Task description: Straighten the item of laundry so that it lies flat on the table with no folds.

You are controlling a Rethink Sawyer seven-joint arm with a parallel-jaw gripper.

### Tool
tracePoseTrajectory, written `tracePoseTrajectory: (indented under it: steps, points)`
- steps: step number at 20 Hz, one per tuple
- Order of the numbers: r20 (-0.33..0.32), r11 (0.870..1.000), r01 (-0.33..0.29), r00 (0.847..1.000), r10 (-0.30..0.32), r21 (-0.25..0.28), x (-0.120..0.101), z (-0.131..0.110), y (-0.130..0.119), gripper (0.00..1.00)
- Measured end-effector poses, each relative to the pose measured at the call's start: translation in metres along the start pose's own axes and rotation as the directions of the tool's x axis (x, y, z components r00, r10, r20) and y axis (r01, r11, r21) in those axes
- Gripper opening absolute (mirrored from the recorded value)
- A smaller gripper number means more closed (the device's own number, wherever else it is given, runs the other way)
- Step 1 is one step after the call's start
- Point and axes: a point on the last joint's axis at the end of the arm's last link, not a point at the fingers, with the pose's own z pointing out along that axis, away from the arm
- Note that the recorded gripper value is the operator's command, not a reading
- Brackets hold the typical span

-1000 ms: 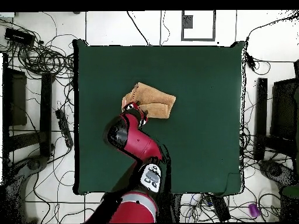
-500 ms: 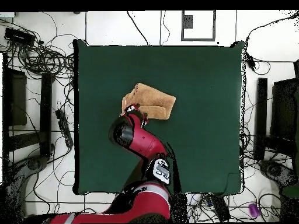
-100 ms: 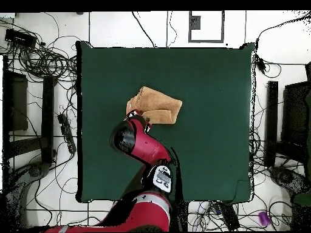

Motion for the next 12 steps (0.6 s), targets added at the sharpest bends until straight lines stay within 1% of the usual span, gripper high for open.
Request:
tracePoseTrajectory:
  steps: [1,4,7,10,12]
  points:
    - [-0.004,1.0,0.004,1.0,-0.004,0.003,0.001,-0.001,0.0,0.0]
    - [-0.049,0.999,0.039,0.998,-0.038,0.032,0.015,-0.007,0.003,0.0]
    - [-0.077,0.997,0.058,0.996,-0.054,0.052,0.023,-0.011,0.003,0.0]
    - [-0.102,0.995,0.073,0.993,-0.065,0.069,0.027,-0.015,0.003,0.0]
    - [-0.106,0.994,0.077,0.992,-0.069,0.075,0.028,-0.016,0.003,0.0]
